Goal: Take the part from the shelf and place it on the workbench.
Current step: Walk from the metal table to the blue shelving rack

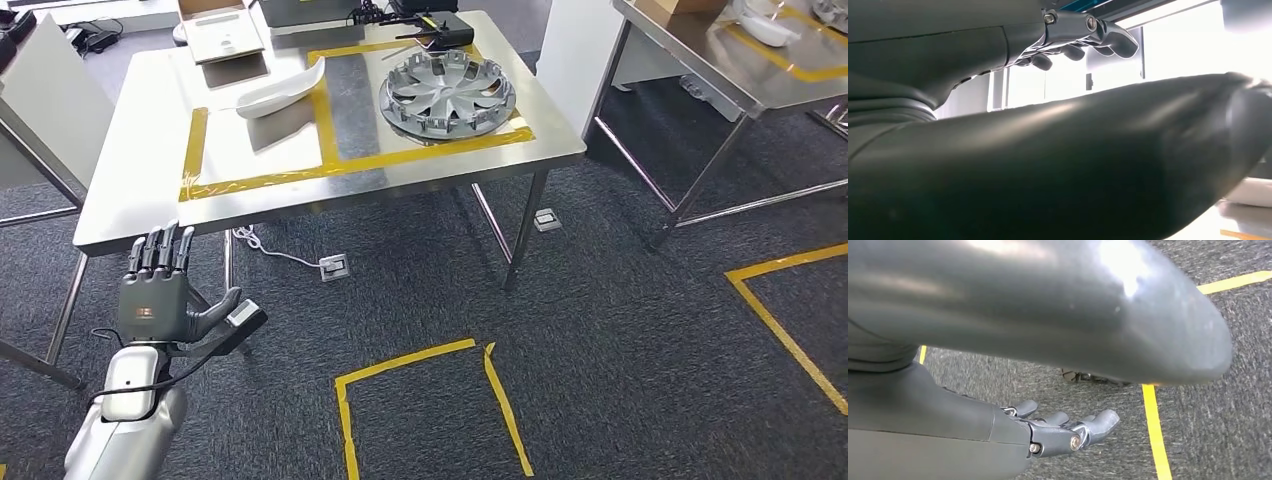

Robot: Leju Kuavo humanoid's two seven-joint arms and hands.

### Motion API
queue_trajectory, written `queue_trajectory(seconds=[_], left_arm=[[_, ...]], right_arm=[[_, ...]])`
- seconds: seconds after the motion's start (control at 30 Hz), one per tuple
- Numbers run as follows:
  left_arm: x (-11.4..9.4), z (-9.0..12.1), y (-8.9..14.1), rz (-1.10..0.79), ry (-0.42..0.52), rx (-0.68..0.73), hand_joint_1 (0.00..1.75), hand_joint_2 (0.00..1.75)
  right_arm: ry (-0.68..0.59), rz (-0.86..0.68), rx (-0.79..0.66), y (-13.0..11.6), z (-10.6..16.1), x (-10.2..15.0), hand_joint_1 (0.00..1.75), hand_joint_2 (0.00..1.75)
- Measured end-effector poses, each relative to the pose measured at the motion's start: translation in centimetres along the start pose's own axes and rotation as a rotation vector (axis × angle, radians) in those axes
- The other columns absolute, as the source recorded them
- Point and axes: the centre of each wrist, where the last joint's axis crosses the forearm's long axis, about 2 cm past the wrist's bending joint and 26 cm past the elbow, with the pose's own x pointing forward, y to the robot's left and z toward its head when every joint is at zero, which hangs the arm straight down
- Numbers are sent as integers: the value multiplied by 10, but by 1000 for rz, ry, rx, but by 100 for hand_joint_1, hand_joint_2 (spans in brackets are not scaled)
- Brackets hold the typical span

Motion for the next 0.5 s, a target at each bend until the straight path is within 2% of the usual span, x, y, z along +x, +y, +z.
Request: queue_trajectory(seconds=[0.5], left_arm=[[8, 8, -5, 21, 13, -25, 0, 0]], right_arm=[[10, 33, 16, -1, 1, -2, 0, 0]])
